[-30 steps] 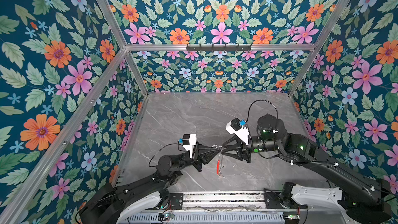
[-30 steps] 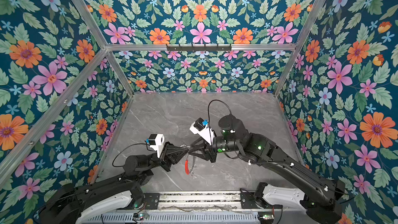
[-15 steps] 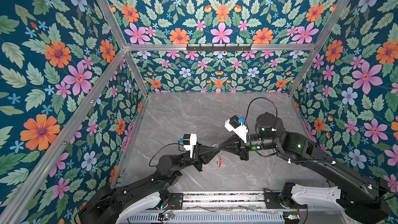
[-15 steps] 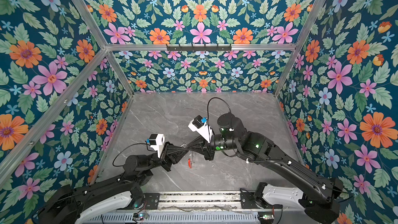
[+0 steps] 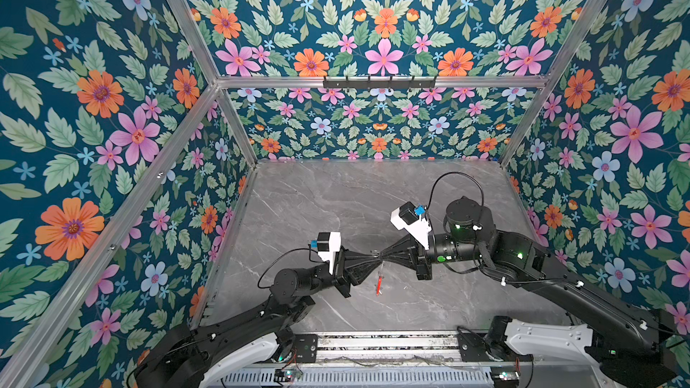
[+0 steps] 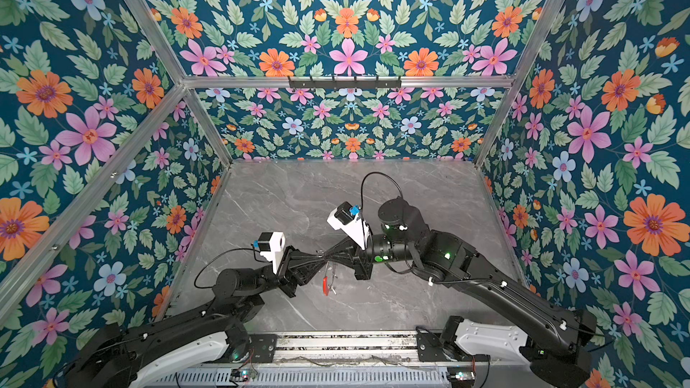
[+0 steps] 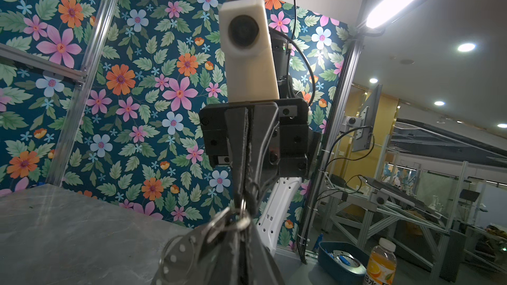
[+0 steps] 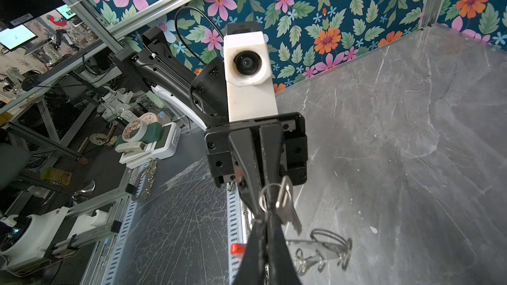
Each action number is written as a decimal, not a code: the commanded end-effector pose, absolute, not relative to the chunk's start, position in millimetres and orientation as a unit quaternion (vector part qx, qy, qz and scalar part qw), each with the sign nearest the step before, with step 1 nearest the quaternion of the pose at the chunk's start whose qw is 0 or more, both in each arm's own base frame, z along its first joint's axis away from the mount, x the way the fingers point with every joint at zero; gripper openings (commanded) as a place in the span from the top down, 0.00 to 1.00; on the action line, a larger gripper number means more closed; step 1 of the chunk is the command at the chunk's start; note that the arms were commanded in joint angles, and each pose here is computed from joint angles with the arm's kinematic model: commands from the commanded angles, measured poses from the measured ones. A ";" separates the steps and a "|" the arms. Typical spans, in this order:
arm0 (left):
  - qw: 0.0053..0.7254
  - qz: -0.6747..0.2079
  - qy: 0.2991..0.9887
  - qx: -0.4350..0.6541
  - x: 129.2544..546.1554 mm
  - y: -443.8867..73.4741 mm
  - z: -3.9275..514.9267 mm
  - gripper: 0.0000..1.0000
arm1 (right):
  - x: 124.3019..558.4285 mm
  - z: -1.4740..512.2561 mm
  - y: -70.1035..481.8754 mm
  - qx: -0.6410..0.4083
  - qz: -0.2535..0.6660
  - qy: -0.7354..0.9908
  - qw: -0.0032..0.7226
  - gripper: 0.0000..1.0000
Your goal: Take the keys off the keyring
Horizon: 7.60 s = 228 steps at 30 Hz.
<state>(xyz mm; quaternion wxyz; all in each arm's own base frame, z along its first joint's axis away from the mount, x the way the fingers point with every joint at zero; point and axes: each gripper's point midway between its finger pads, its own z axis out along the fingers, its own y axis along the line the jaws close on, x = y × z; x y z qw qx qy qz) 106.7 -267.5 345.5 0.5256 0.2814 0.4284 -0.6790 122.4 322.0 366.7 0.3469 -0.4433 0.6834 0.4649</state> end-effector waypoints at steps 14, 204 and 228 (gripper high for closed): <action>0.563 -0.629 0.471 0.258 119.7 -254.4 333.3 0.49 | 118.1 379.7 303.7 -0.462 0.443 0.676 0.365 1.00; 0.651 -0.344 0.675 -0.052 268.2 -139.8 278.7 0.00 | 293.5 223.7 188.3 -0.062 0.262 0.800 0.537 0.10; 0.587 0.153 0.773 -0.183 383.5 51.6 148.0 0.03 | 288.9 226.2 126.1 0.053 0.178 0.794 0.579 0.01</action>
